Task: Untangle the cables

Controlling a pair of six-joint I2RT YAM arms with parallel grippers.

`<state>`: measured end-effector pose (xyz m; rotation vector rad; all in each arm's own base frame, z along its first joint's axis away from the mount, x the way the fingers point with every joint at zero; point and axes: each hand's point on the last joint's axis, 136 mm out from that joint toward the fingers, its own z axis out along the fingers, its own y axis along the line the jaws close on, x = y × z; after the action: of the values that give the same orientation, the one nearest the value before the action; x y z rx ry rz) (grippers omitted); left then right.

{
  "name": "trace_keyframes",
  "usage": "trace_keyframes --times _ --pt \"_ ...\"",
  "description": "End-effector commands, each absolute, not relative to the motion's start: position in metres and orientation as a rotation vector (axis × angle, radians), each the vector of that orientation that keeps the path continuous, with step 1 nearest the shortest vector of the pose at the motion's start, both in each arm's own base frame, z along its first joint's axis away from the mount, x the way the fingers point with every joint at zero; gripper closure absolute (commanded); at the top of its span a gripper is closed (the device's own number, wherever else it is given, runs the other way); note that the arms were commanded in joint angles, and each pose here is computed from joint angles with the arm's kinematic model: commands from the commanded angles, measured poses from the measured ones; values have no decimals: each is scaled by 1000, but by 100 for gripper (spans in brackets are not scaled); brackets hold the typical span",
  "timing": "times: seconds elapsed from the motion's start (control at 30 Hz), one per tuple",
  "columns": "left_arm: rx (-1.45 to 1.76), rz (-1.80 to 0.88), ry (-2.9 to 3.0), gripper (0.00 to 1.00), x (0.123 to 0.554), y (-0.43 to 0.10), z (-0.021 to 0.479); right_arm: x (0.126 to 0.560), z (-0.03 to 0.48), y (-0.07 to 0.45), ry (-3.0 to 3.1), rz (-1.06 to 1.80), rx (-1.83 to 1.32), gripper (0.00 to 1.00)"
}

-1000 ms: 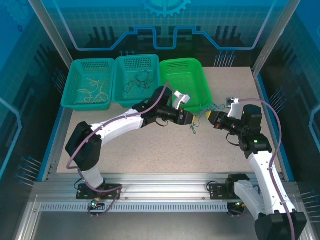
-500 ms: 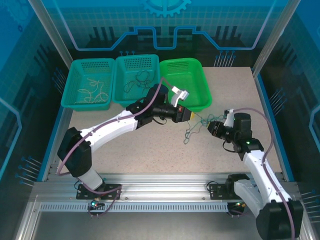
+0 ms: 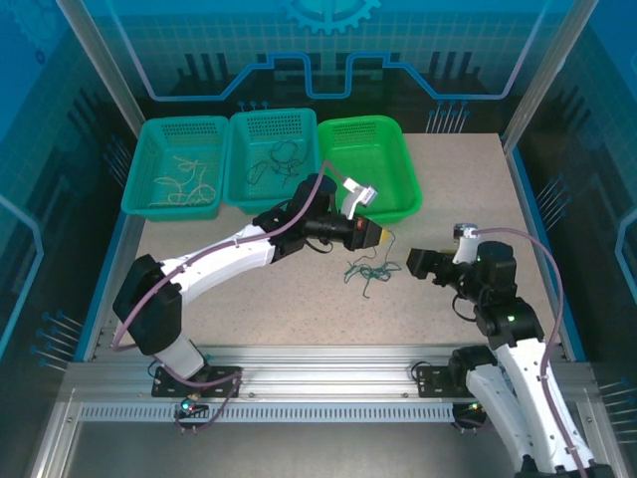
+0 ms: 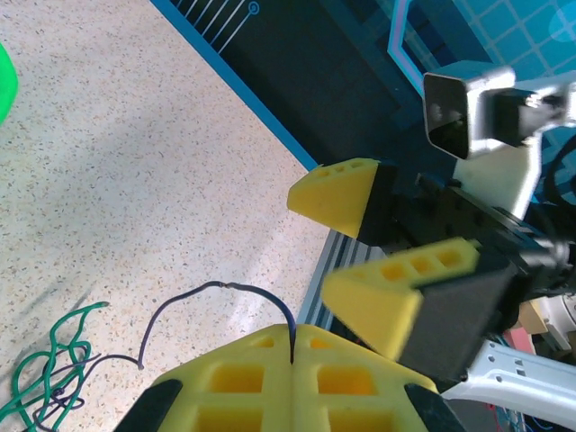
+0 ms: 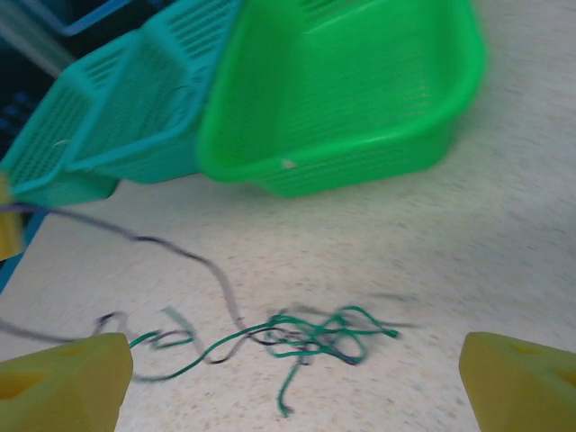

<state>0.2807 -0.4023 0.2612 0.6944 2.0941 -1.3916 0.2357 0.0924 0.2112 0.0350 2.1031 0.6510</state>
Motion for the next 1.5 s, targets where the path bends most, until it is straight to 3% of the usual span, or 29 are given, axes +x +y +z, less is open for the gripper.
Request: trace_keyframes --times 0.0,0.13,0.2,0.43,0.7,0.87,1.0,1.13,1.3,1.37,1.47 --pt "726 -1383 2037 100 281 -407 264 246 211 123 2078 677 -85 5" --pt "735 -1383 1994 100 277 -405 275 262 162 162 2231 669 -113 6" --pt "732 -1383 1947 100 275 -402 287 270 128 161 2347 633 -9 11" --pt "738 -1384 1748 100 253 -378 351 279 61 121 2536 452 442 48" --pt "700 -1247 1562 100 240 -340 417 264 31 71 2631 380 782 44" --pt "595 -1053 1534 100 255 -312 446 258 30 59 2617 370 867 42" --pt "470 -854 1573 100 289 -282 463 256 48 56 2571 398 842 34" --pt "371 -855 1579 100 322 -258 483 260 84 62 2480 493 717 22" --pt "363 -793 1542 100 349 -247 502 260 128 73 2360 603 543 16" --pt "343 -781 1531 100 357 -240 510 258 128 70 2349 582 518 20" --pt "349 -799 1514 100 357 -239 519 253 118 62 2382 544 564 44"
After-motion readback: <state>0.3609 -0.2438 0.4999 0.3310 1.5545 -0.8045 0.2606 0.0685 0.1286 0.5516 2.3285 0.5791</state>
